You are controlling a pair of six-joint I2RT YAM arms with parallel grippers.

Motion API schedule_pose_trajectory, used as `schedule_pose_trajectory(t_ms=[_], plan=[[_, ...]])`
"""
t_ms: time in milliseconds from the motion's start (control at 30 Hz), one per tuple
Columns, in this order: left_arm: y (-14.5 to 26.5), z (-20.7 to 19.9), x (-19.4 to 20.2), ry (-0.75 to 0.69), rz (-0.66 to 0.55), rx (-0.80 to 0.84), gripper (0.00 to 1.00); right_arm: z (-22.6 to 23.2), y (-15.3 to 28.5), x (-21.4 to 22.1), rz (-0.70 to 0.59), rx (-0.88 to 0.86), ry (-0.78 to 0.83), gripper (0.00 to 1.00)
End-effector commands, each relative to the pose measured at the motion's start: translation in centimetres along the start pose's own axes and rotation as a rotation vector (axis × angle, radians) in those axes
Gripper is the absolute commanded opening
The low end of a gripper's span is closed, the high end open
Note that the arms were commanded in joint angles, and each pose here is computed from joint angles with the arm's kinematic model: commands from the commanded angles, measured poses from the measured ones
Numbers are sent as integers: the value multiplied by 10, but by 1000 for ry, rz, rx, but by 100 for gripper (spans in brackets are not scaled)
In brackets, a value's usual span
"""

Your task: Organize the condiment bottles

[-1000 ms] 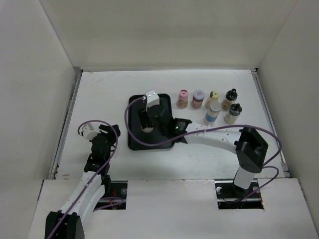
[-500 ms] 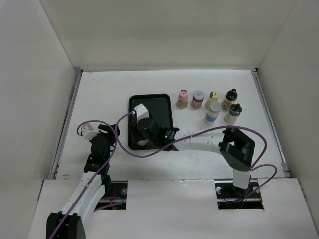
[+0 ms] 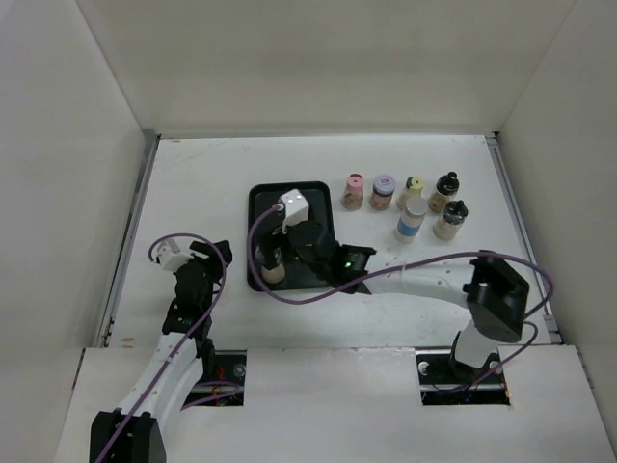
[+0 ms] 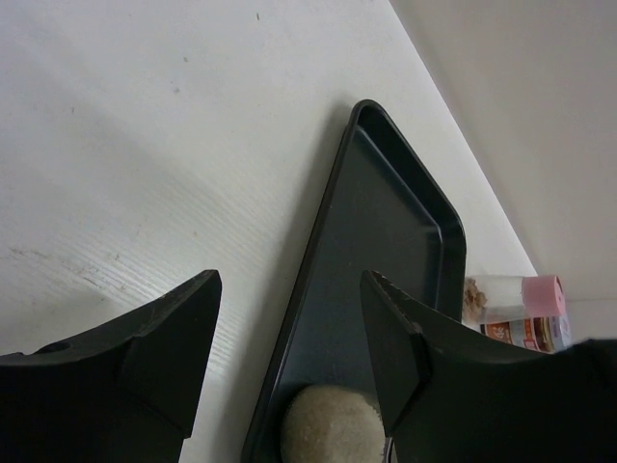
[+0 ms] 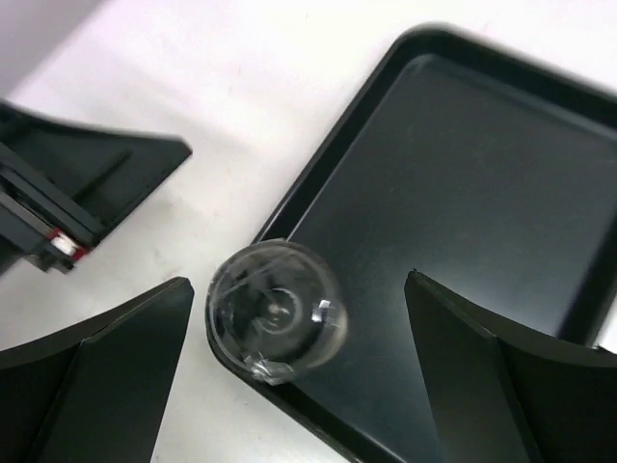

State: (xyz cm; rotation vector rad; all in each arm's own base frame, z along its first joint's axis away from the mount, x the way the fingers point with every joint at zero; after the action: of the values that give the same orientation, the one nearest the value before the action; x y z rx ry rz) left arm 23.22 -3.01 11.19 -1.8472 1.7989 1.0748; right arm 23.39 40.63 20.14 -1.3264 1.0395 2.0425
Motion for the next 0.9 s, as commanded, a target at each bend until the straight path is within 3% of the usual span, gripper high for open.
schedule_pose_trajectory(t_ms=[0,67,167,200,267,367,467,733,867], plan=[[1,-6,-4,20,-23,45,58,-28,26,-64,-190,-1,-108,95],[0,-7,-4,19,-26,46,59,-58,32,-74,-218,54,-135,83],[-1,-10,-4,16,-25,55,59,-112,30,-83,-246,178,-174,49],[0,-9,-2,17,-18,57,59,-128,26,-84,-242,224,-172,45],[0,-10,-2,19,-21,67,59,-159,18,-86,-233,324,-163,46],[-1,-12,-2,12,-21,64,59,-198,5,-93,-244,457,-153,66],[0,-12,-2,12,-19,73,59,-231,-16,-94,-255,526,-149,75],[-1,-12,-1,2,-18,65,59,-264,-54,-83,-197,572,-150,79],[-1,-11,-1,3,-15,71,59,-275,-69,-75,-176,568,-179,76]])
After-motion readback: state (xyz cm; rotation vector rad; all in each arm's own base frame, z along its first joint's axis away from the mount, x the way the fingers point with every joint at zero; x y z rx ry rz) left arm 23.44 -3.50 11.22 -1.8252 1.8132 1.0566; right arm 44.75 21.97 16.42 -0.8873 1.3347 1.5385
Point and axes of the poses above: each gripper's point midway between its finger pads, its own y axis back along the fingers, its own z axis along the line the jaws close on, x = y × z, the point moved 5 cm from there along y, back along the fingers, and after that the axes turned 8 degrees about -y, right-handed, at the moved point
